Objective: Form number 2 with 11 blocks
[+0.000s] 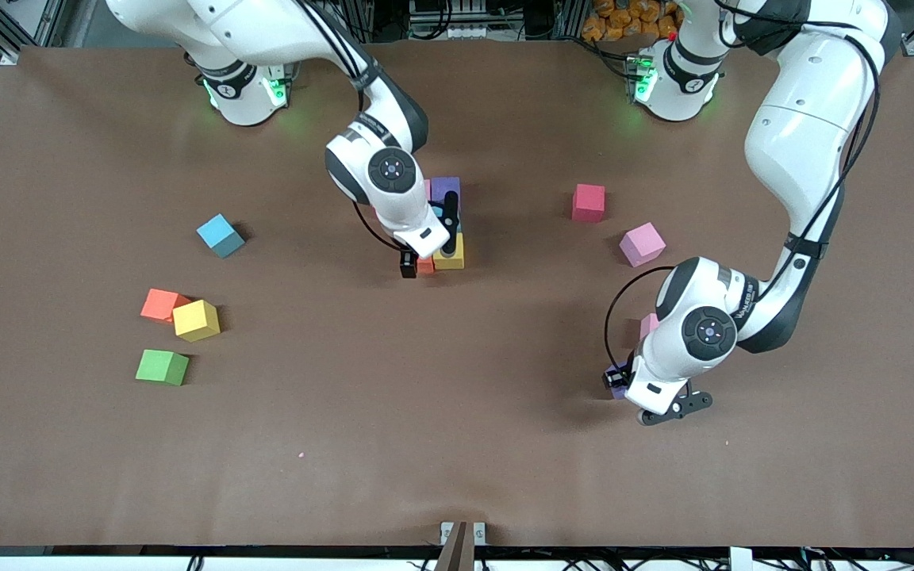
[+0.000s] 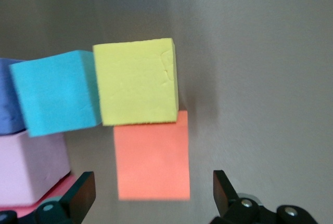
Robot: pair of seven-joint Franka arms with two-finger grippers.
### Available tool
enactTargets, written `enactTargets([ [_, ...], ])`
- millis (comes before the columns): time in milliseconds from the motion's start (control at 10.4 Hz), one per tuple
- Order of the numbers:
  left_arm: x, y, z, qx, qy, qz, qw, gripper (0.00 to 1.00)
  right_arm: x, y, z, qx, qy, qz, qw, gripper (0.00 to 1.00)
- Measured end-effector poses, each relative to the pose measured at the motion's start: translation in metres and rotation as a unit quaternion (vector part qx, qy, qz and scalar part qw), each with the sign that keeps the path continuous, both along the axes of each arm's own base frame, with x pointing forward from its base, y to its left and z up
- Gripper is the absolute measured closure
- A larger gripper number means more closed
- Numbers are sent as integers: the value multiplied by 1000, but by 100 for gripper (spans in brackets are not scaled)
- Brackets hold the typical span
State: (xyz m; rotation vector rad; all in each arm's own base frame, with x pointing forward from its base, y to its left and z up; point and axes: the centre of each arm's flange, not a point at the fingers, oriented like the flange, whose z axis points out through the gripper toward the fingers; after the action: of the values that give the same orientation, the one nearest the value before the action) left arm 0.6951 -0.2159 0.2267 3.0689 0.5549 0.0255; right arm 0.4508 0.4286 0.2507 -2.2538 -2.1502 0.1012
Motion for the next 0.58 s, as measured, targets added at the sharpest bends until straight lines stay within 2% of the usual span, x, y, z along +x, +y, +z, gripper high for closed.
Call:
enactTargets([
  [192, -14, -36, 14, 4, 11, 74, 997, 45, 3, -10, 36, -8, -2, -8, 1000, 0],
  [288, -27, -62, 19, 5, 22, 112, 993, 45, 12, -24, 54, -10, -5, -23, 1000, 0],
  [576, -64, -130, 41, -4, 50, 203, 978, 45, 85, -135, 113, 2, -38, -126, 991, 0],
])
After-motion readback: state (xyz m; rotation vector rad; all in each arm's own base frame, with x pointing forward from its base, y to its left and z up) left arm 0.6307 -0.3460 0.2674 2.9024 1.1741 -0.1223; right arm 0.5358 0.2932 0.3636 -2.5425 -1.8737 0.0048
